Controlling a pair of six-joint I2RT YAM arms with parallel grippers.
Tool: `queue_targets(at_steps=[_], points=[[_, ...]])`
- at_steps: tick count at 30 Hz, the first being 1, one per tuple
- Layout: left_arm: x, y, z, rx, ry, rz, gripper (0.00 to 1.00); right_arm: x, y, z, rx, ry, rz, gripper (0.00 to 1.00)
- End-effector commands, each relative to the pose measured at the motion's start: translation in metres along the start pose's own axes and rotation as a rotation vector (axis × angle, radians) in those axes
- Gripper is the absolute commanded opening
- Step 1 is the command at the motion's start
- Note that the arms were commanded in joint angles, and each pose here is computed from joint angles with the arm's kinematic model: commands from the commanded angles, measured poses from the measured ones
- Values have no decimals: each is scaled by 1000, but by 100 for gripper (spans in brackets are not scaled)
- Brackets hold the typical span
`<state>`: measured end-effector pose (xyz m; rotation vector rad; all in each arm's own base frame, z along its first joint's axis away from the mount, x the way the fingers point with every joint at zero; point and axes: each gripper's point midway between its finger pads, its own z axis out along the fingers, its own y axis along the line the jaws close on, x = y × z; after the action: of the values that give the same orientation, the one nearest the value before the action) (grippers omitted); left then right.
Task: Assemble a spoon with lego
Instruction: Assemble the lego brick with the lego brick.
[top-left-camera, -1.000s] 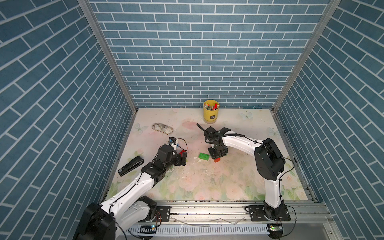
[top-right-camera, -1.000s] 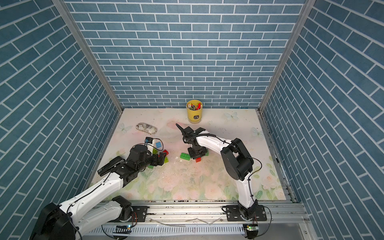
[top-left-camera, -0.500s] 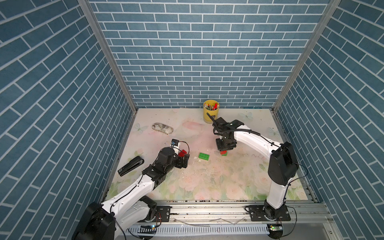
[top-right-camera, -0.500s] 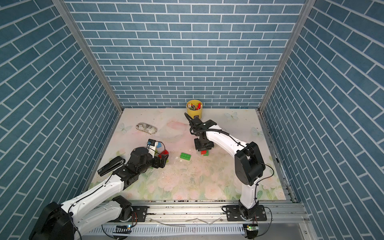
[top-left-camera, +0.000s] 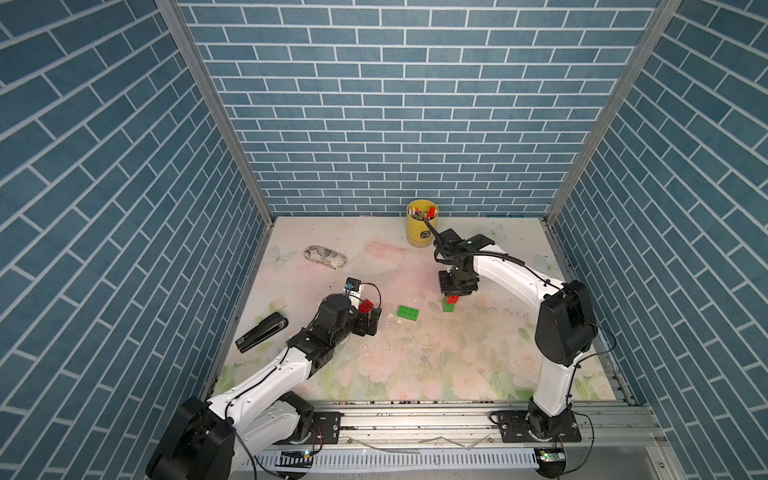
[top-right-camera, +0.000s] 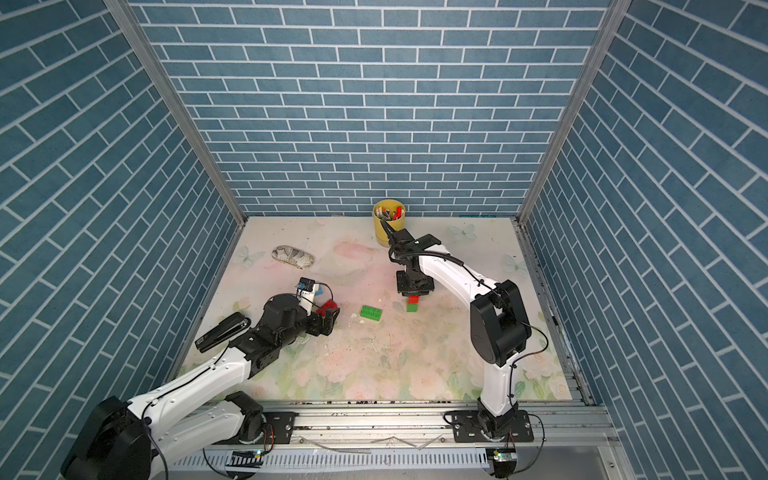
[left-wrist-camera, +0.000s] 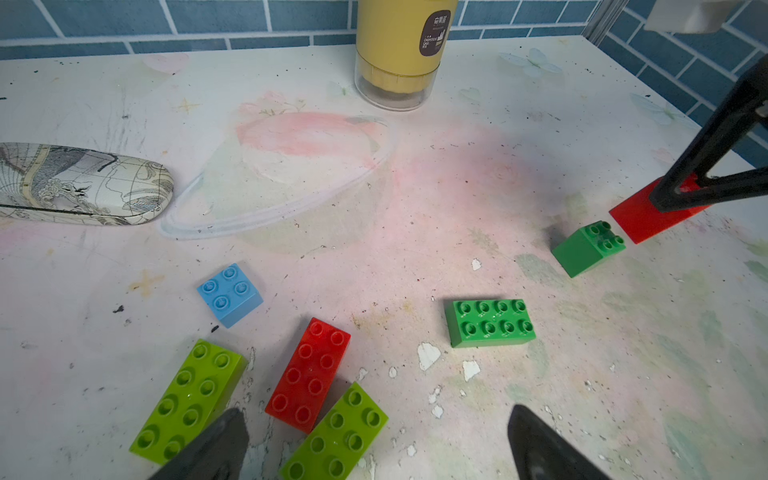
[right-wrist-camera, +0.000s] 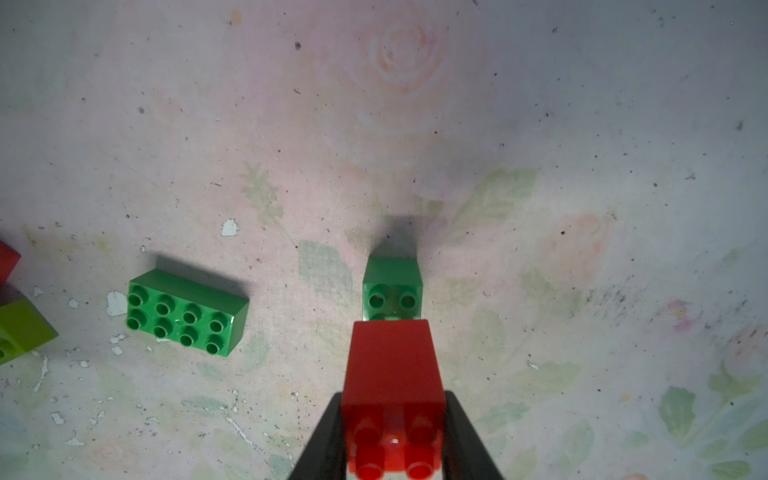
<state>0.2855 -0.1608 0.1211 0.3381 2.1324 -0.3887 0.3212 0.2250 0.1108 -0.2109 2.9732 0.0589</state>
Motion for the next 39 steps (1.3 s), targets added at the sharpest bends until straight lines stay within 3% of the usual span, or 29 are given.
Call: queue_targets(at_steps=[1, 21, 33, 39], points=[[0, -2, 2, 2, -1, 16, 99, 4, -2, 9, 0, 36, 13, 26], [2, 1, 3, -15, 6, 13, 99, 10, -8, 39, 30, 99, 37, 25], [5, 4, 2, -29, 10, 18, 99, 36, -13, 77, 78, 254, 6, 25], [5, 6, 1, -39, 8, 18, 99, 21, 0, 62, 41, 194, 33, 25]])
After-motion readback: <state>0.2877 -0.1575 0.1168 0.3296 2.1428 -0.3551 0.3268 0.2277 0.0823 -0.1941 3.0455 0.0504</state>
